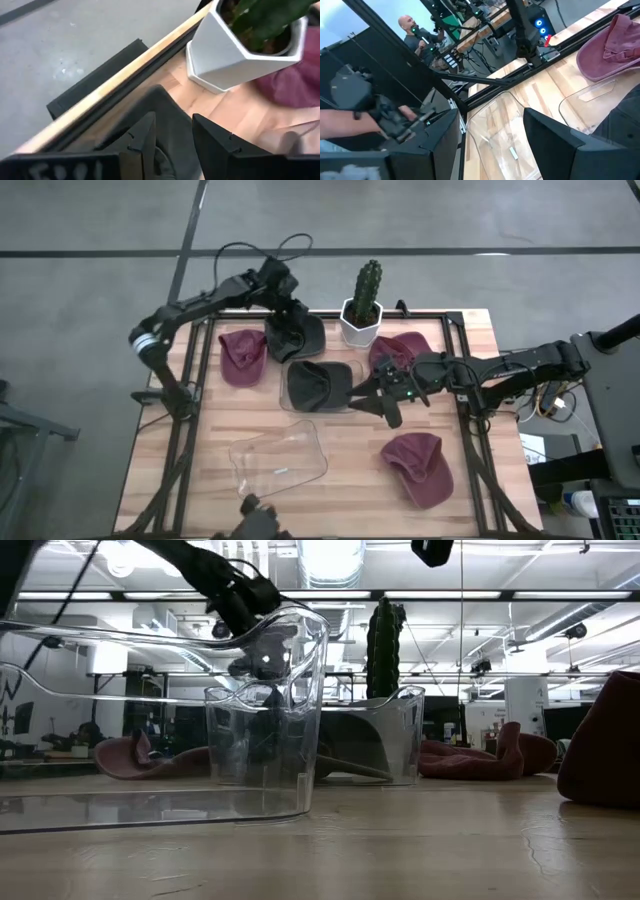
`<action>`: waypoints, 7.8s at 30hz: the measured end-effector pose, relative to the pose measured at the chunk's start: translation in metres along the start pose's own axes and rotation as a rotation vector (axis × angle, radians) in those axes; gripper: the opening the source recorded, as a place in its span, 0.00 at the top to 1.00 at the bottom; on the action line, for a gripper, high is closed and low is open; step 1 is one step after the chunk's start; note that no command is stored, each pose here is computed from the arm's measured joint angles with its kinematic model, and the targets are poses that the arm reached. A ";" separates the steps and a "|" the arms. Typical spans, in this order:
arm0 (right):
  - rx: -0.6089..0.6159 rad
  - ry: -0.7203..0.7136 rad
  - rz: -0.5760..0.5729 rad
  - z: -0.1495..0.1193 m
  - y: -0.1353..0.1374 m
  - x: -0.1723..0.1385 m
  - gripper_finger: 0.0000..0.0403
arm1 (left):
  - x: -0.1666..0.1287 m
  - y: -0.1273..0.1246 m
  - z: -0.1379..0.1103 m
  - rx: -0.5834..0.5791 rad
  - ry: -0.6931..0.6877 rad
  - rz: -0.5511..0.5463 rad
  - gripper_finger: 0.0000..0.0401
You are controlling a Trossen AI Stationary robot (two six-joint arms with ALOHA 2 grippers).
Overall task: Pick & Place hat
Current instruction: Put the black cap into the top transparent bin, then put the red cap into the bottom transparent bin
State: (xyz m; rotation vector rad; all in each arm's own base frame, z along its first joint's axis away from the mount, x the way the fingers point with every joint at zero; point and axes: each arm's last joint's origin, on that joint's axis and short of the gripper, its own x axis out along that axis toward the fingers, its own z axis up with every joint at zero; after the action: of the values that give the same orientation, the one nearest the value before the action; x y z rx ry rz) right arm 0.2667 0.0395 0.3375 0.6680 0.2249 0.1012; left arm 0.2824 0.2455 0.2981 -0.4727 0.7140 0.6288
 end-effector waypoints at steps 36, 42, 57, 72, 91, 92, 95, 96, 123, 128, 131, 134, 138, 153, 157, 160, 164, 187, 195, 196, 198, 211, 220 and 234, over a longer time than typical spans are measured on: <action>-0.005 -0.068 -0.093 0.001 -0.004 0.000 0.47 | 0.068 0.031 0.013 0.366 0.272 0.061 0.70; -0.005 -0.068 -0.093 0.001 -0.003 0.000 0.47 | 0.071 0.031 0.011 0.370 0.277 0.033 0.70; -0.005 -0.084 -0.112 0.002 -0.004 0.000 0.47 | 0.079 0.035 -0.003 0.354 0.332 -0.007 0.70; -0.005 -0.096 -0.127 0.002 -0.004 0.000 0.47 | 0.090 0.041 -0.023 0.371 0.395 0.029 0.70; -0.014 -0.109 -0.147 0.002 -0.005 0.000 0.47 | 0.090 0.044 -0.022 0.332 0.362 -0.043 0.70; -0.017 -0.110 -0.149 0.003 -0.005 0.000 0.47 | 0.090 0.044 -0.022 0.332 0.362 -0.044 0.70; -0.029 -0.109 -0.150 0.003 -0.005 0.000 0.47 | 0.090 0.044 -0.021 0.332 0.353 -0.034 0.75; -0.030 -0.109 -0.150 0.003 -0.005 0.000 0.47 | 0.090 0.044 -0.020 0.331 0.354 -0.023 0.78; 0.011 -0.111 -0.143 0.002 -0.005 0.000 0.47 | -0.041 0.018 0.034 0.415 0.144 0.068 0.98; 0.013 -0.112 -0.144 0.003 -0.005 0.000 0.47 | -0.080 0.008 0.035 0.425 0.067 0.066 0.98; 0.002 -0.118 -0.155 0.003 -0.005 0.000 0.47 | -0.104 0.001 0.036 0.395 0.000 0.019 0.98; -0.001 -0.123 -0.167 0.003 -0.006 0.000 0.47 | -0.125 -0.009 0.034 0.340 -0.052 -0.087 0.98; 0.011 -0.124 -0.166 0.003 -0.006 0.000 0.47 | -0.141 -0.026 0.029 0.297 -0.080 -0.218 0.98; 0.004 -0.113 0.085 0.011 0.018 -0.002 0.47 | -0.121 -0.113 -0.002 0.544 0.016 -0.338 0.98; 0.000 -0.128 0.097 0.015 0.021 -0.003 0.47 | -0.096 -0.130 -0.014 0.614 0.084 -0.320 0.98; 0.001 -0.129 0.091 0.015 0.020 -0.003 0.47 | -0.076 -0.139 -0.022 0.641 0.126 -0.338 0.98; 0.001 -0.130 0.095 0.014 0.022 -0.003 0.47 | -0.053 -0.146 -0.029 0.643 0.185 -0.332 0.99; 0.001 -0.160 0.107 0.016 0.023 -0.004 0.47 | 0.034 -0.162 -0.052 0.658 0.329 -0.301 0.89; 0.001 -0.155 0.104 0.016 0.023 -0.004 0.47 | 0.034 -0.166 -0.046 0.583 0.278 -0.356 0.72; 0.002 -0.153 0.102 0.016 0.023 -0.004 0.47 | 0.034 -0.166 -0.046 0.580 0.279 -0.353 0.71; 0.003 -0.148 0.097 0.015 0.022 -0.003 0.47 | 0.033 -0.165 -0.045 0.581 0.272 -0.340 0.67; 0.381 0.189 -0.063 -0.013 0.005 -0.004 0.47 | -0.016 -0.169 -0.015 0.531 0.137 -0.303 0.62; 0.633 0.584 -0.336 -0.058 0.001 -0.021 0.47 | -0.060 -0.167 -0.003 0.483 0.013 -0.335 0.62; 0.710 0.904 -0.848 -0.128 0.013 -0.069 0.47 | -0.098 -0.174 -0.001 0.429 -0.079 -0.390 0.62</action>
State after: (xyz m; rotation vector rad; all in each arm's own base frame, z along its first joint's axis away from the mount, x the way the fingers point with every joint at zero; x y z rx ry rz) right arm 0.1685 0.1151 0.2597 1.1444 1.4409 -0.5327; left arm 0.3411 0.0840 0.4005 -0.1778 0.6370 0.1179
